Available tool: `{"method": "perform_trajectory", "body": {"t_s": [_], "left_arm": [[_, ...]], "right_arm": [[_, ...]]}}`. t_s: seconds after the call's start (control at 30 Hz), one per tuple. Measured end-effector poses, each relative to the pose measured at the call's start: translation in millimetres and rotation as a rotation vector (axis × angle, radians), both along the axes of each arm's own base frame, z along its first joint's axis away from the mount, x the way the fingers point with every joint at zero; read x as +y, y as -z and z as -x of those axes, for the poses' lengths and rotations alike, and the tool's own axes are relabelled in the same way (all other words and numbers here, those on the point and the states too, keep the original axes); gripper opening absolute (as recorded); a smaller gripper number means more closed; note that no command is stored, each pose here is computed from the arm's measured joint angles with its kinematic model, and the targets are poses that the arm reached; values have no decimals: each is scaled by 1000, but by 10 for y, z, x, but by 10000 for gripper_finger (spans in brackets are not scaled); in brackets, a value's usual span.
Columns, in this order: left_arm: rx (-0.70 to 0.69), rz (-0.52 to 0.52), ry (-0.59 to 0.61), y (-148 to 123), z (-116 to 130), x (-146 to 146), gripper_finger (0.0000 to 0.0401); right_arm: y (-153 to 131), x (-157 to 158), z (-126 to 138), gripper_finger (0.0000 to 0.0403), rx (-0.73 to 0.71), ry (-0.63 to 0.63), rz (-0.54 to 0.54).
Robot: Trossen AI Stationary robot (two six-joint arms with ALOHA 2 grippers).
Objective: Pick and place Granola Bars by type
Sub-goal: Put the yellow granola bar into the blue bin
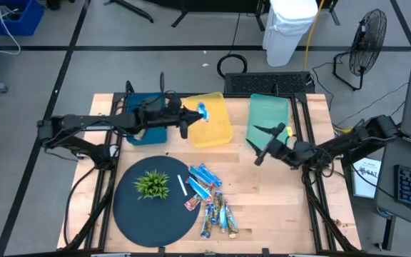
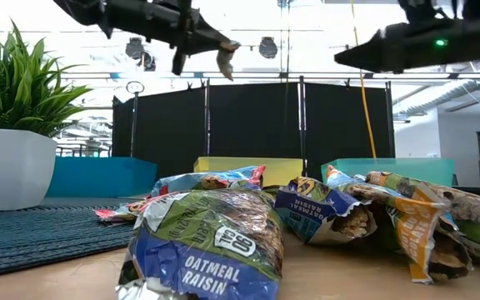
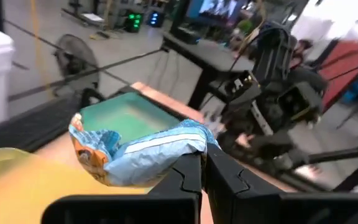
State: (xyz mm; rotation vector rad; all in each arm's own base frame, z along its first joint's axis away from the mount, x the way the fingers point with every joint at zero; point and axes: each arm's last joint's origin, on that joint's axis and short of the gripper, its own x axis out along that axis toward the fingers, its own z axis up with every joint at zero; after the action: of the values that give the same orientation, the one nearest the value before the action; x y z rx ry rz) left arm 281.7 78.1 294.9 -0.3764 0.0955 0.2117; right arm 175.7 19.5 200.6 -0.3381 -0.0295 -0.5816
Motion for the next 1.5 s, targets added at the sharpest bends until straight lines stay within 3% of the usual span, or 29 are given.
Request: {"method": "perform_trajectory", "body": {"t_s": [0.2, 0.43, 0.53, 0.87, 1.1, 1.3, 1.5], "left_arm": [[112, -40, -45, -25, 144, -106, 8], [138, -98, -89, -112, 269, -187, 7], [133, -110, -114, -98, 363, -206, 7], [35, 24, -252, 361, 1012, -277, 7], [-77, 86, -324, 520, 1464, -370, 7], [-72, 143, -340, 621, 1665, -417, 7], [-91, 119, -349, 640, 1779, -442, 7]], "right_arm": [[94, -111, 210, 267, -55, -115, -108], [119, -246, 249, 267, -34, -298, -210], [146, -318, 267, 267, -7, -319, -243], [104, -414, 404, 267, -28, -408, -322], [92, -419, 507, 267, -21, -413, -327], [116, -400, 557, 267, -28, -444, -313], [190, -392, 609, 267, -84, -452, -298]]}}
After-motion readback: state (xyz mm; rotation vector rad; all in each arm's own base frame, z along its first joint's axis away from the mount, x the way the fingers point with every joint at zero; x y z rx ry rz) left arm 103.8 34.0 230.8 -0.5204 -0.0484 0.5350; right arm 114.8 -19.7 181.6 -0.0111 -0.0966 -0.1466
